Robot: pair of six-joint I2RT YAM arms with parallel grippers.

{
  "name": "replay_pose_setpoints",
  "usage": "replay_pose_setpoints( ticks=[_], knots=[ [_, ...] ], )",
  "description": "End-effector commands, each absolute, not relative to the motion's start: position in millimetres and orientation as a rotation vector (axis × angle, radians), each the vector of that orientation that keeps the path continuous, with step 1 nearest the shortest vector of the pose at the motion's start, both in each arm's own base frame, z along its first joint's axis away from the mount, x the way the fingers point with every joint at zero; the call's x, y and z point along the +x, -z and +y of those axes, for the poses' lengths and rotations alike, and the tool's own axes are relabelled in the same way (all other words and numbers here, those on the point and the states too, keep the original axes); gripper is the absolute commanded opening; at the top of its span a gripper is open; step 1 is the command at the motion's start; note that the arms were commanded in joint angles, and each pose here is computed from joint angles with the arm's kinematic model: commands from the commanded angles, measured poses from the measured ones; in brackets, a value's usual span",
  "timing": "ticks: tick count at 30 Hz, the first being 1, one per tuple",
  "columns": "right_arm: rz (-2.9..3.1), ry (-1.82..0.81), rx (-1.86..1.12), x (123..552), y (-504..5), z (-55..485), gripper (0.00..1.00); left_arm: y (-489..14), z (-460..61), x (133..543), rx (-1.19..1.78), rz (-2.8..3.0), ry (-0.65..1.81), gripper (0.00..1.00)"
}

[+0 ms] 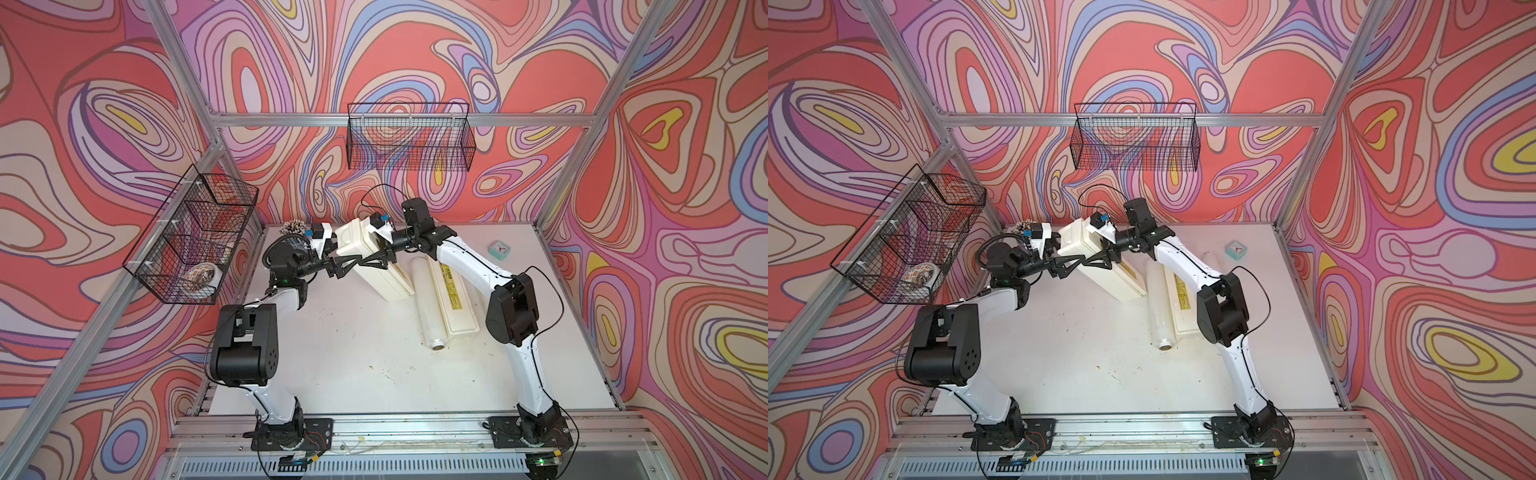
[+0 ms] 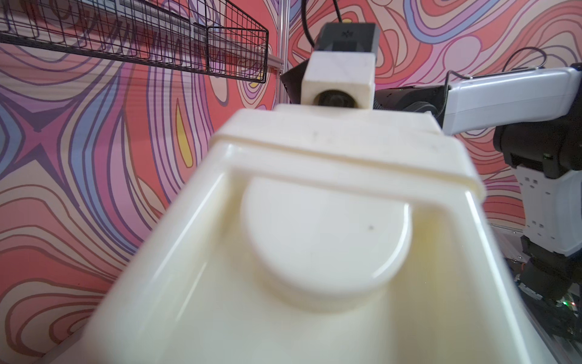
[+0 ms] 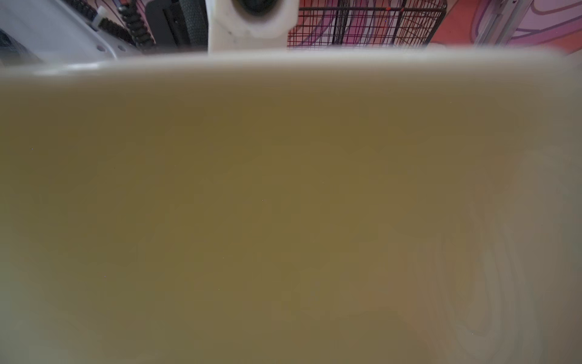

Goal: Put plastic wrap rolls into dispensers
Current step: Open the lid of the plastic wrap cutting box.

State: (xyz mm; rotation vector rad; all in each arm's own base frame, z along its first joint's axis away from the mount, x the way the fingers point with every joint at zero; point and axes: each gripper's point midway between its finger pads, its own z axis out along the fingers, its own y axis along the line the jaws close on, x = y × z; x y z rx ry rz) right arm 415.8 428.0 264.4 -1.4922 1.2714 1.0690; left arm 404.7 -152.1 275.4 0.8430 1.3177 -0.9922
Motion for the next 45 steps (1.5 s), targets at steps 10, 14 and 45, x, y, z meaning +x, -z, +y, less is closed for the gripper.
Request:
replay_pose_setpoints(
  ticks=[10, 14, 45],
  knots=[
    [1.129, -1.233, -1.412, 404, -327, 411, 0.6, -257, -143, 407, 0.913, 1.446, 0.832, 0.19],
    [1.087, -1.237, -1.372, 406, -338, 400, 0.58, -251, -136, 408, 0.894, 1.461, 0.833, 0.04],
    [1.072, -1.239, -1.412, 407, -339, 394, 0.77, -230, -132, 410, 0.909, 1.535, 0.843, 0.0]
  ],
)
